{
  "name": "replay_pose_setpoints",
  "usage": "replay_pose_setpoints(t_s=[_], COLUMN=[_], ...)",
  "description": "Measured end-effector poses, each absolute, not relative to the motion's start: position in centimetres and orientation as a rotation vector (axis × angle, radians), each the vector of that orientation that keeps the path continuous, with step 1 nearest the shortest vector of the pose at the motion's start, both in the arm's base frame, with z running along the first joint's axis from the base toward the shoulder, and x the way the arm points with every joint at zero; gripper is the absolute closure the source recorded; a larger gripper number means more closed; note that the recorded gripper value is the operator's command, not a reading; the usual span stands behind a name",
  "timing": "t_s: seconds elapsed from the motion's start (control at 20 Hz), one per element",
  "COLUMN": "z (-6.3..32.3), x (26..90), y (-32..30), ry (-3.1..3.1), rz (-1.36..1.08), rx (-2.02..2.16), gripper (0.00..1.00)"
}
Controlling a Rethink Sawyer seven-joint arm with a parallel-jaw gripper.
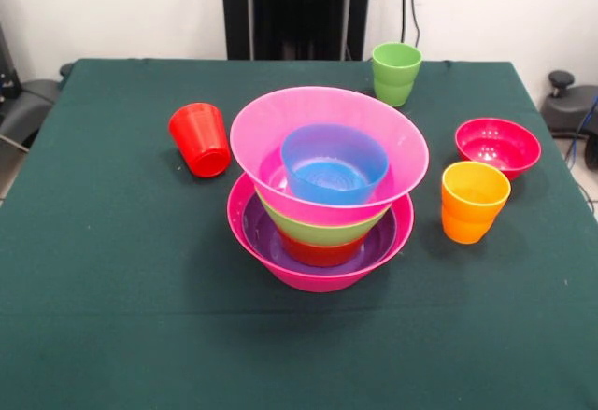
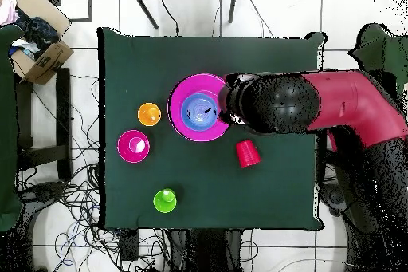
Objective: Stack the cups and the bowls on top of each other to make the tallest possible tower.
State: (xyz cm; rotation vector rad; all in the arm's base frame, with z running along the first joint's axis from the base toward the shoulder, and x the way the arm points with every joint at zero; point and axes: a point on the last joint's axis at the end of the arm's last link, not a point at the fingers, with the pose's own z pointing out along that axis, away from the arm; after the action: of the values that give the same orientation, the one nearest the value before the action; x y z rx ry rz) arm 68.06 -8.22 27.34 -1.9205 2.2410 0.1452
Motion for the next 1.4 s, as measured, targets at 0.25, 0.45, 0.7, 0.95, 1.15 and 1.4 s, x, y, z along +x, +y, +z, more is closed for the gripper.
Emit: replay_pose_setpoints(t_s=[0.25,0.45,0.7,0.95,1.15,1.4], z=[23.8,21.3,18.6,16.8,15.9,14.5], x=[66.9,66.4,66.4,66.0,65.5,65.0], y=[-11.0,-12.7,-14.3,-15.2,-15.7,-16.5], ry=[2.298,2.317,2.297,2.29,2.31,2.342], rz=[0.166,0.171,0.127,0.125,0.147,0.176], rx=[-1.918,-1.889,-1.823,-1.788,-1.776,-1.754], gripper=[0.0,0.0,0.0,0.0,0.0,0.0])
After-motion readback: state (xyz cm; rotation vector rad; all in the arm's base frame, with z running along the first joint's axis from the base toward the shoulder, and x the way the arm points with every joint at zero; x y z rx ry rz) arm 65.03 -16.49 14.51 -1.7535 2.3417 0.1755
